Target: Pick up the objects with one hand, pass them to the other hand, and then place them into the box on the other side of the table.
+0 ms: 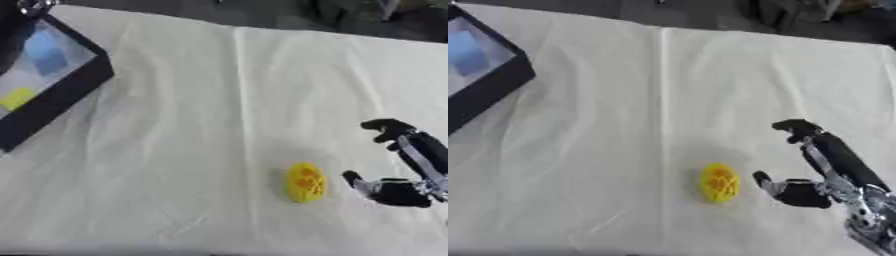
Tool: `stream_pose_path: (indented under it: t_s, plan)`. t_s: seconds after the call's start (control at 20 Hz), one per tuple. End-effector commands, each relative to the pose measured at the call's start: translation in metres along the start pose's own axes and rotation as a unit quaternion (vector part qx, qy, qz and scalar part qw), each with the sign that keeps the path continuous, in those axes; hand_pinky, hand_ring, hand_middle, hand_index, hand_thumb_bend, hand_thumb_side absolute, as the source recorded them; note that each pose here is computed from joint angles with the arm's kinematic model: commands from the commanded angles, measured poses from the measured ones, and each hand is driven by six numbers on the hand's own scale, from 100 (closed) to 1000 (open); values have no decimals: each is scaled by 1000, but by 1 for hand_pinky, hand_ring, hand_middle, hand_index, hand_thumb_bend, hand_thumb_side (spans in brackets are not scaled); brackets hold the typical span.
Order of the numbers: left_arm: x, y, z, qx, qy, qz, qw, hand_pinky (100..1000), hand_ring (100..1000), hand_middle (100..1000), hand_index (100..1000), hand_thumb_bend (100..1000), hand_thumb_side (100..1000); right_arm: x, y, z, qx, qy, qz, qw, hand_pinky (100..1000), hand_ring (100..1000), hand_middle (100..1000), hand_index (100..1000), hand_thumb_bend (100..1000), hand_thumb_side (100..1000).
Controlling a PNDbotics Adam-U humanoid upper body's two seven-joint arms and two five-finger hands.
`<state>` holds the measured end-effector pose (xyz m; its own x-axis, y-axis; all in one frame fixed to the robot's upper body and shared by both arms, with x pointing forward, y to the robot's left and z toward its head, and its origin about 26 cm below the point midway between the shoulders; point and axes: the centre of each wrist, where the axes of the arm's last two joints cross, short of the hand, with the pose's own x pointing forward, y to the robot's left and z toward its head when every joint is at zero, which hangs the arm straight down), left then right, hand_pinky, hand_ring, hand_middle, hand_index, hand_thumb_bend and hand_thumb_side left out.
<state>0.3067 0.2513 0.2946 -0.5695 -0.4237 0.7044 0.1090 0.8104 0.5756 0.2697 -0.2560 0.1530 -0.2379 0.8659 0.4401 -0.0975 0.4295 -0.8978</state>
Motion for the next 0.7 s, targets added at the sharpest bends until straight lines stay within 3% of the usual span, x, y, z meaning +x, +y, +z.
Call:
stream_pose_path:
  t_s: [0.05,0.7]
  plan:
    - [8,10,3,7,-10,-27,1000,970,1000,647,872,100,745,8,-7,-2,26,-1,2,1000,734,783,865,883,419,237]
    - [-1,15,9,14,9,-42,999,970,1000,646,869,100,744,41,-5,-19,107,-3,-19,994,735,781,857,881,416,208]
